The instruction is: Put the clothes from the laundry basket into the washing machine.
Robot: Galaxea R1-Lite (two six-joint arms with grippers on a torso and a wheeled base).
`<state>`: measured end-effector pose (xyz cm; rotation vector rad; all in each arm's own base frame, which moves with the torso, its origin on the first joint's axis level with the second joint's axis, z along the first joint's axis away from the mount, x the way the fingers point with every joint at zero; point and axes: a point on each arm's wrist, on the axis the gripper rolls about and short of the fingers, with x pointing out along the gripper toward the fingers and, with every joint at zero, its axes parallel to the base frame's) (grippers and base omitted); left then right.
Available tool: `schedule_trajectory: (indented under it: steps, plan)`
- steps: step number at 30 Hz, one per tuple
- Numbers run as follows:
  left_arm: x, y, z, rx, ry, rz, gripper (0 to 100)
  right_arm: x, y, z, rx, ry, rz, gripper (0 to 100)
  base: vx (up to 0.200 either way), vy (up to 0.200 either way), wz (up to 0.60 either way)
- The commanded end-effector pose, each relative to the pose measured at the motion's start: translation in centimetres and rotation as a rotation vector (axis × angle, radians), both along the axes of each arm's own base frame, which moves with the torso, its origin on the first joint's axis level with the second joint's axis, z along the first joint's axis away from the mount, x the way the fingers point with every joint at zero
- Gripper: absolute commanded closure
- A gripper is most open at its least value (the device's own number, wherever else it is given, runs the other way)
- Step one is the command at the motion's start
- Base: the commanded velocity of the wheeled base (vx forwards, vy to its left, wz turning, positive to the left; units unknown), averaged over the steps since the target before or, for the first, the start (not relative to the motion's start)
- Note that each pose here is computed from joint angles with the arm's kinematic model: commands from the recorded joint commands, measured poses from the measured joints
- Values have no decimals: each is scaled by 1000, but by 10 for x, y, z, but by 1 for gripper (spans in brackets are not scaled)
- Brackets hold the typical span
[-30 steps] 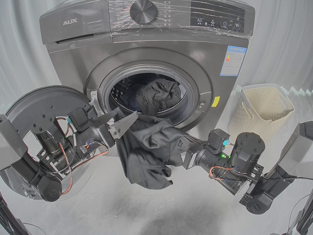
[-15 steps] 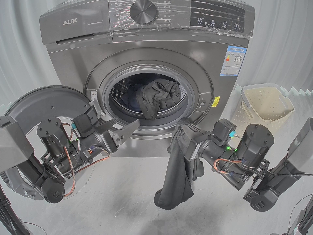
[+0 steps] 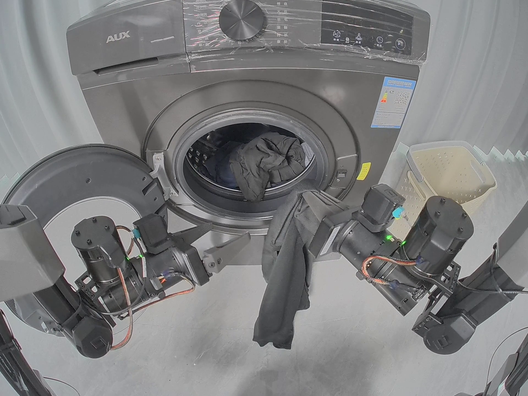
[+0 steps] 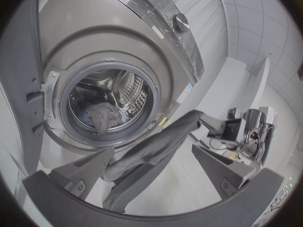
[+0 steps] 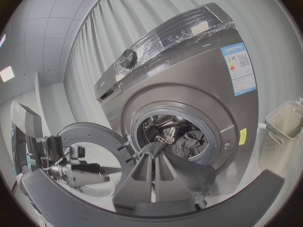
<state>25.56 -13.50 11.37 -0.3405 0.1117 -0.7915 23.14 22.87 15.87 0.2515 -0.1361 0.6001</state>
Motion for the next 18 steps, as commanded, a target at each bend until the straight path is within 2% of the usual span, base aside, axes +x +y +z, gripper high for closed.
schedule_trajectory:
  steps: [1, 2, 3, 4, 5, 6, 7, 8, 11, 18]
  plan:
    - [-8, -7, -6, 24, 14, -33, 0, -2, 6, 7, 23, -20, 16, 100, 0, 0, 0]
    - [-11, -11, -13, 58, 20, -52, 0, -2, 10, 11, 36, -31, 24, 100, 0, 0, 0]
    - [-11, -11, -13, 60, 20, -54, 0, -2, 10, 11, 37, -32, 24, 100, 0, 0, 0]
    - [-11, -15, -22, 93, 26, -64, 0, -2, 11, 13, 44, -38, 27, 100, 0, 0, 0]
    - [-11, -17, -25, 107, 28, -71, 0, -2, 12, 14, 46, -40, 27, 100, 0, 0, 0]
    - [-11, -17, -25, 107, 28, -71, 0, -2, 12, 14, 46, -40, 27, 100, 0, 0, 0]
    - [-8, -21, -35, 145, 27, -79, 0, -1, 13, 15, 52, -46, 27, 100, 0, 0, 0]
    - [-6, -22, -37, 155, 24, -78, 0, 0, 13, 16, 55, -47, 28, 100, 0, 0, 0]
    - [-3, -24, -42, 179, 13, -79, 0, -1, 15, 17, 60, -49, 34, 100, 0, 0, 0]
    - [1, -20, -45, 186, 18, -61, 0, -3, 19, 15, 63, -49, 45, 100, 0, 0, 0]
